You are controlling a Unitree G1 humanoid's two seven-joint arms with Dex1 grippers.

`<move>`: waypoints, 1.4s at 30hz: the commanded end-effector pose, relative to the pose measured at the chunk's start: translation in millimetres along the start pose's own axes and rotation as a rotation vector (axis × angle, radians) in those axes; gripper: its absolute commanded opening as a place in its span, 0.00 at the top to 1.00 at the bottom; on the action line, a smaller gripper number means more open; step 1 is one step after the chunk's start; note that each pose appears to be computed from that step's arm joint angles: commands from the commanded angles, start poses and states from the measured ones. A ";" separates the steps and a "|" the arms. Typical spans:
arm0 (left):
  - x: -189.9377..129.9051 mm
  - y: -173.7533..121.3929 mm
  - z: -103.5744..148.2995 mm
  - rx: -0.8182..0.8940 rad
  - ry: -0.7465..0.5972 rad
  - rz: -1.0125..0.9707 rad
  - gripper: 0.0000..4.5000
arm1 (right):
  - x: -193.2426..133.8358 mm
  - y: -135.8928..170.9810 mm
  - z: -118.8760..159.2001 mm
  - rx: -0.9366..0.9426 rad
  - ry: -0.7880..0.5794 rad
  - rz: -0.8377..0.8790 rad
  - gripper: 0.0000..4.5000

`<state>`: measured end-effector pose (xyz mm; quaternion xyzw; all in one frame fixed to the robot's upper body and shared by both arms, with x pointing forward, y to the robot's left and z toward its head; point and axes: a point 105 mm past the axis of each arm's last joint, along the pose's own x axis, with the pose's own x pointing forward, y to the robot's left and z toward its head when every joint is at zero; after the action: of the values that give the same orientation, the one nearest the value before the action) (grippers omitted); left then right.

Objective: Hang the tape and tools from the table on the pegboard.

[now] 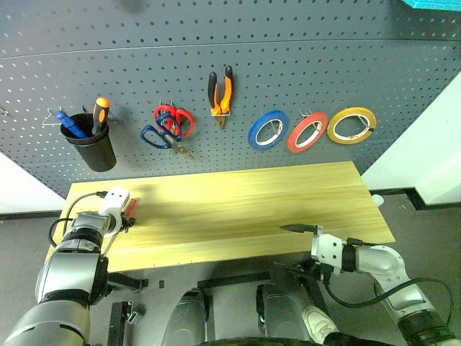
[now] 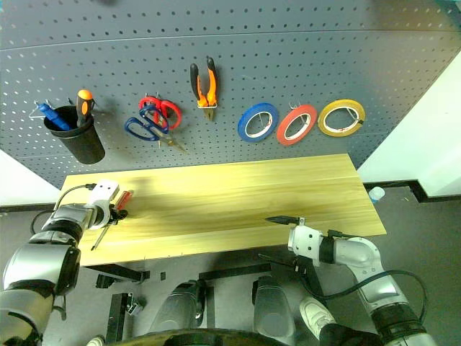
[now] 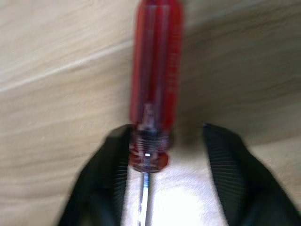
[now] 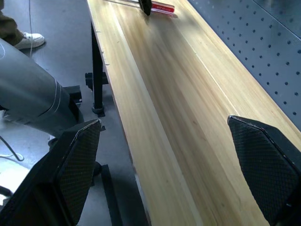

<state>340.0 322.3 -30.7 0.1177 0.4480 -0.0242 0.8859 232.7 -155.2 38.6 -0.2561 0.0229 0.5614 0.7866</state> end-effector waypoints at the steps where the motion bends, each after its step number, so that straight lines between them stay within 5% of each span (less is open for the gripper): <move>1: -3.1 4.6 8.9 -0.012 -0.034 0.004 0.79 | -3.8 -7.3 9.4 -0.037 -0.017 -0.027 0.00; 2: -3.2 4.2 9.3 -0.016 -0.039 -0.001 0.85 | -3.6 -7.6 9.6 -0.037 -0.016 -0.027 0.00; 8: -9.0 11.2 11.3 -0.026 -0.084 -0.027 0.86 | 1.7 -19.6 18.4 -0.046 -0.052 -0.048 0.00; 14: -36.3 13.8 21.5 -0.029 -0.287 -0.158 0.86 | 7.8 -42.0 58.3 -0.006 -0.239 -0.118 0.00; 21: -151.0 -26.5 31.6 0.109 -0.897 -0.351 0.86 | 18.3 -57.6 102.7 0.108 -0.410 -0.053 0.00; 31: -267.8 10.1 106.7 -0.106 -1.582 -0.217 0.86 | 24.0 -76.3 125.0 0.134 -0.533 -0.044 0.00; 37: -305.8 36.6 146.3 -0.084 -1.783 -0.058 0.86 | 17.8 -88.3 151.5 0.218 -0.679 -0.051 0.00; 42: -304.9 53.4 168.9 0.011 -1.822 0.161 0.86 | 14.9 -91.2 161.8 0.255 -0.742 -0.056 0.00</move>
<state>298.7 314.1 313.4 0.0509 -0.4194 -0.0651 0.9040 284.0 -93.1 188.2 0.0557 -0.1629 0.5866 0.7914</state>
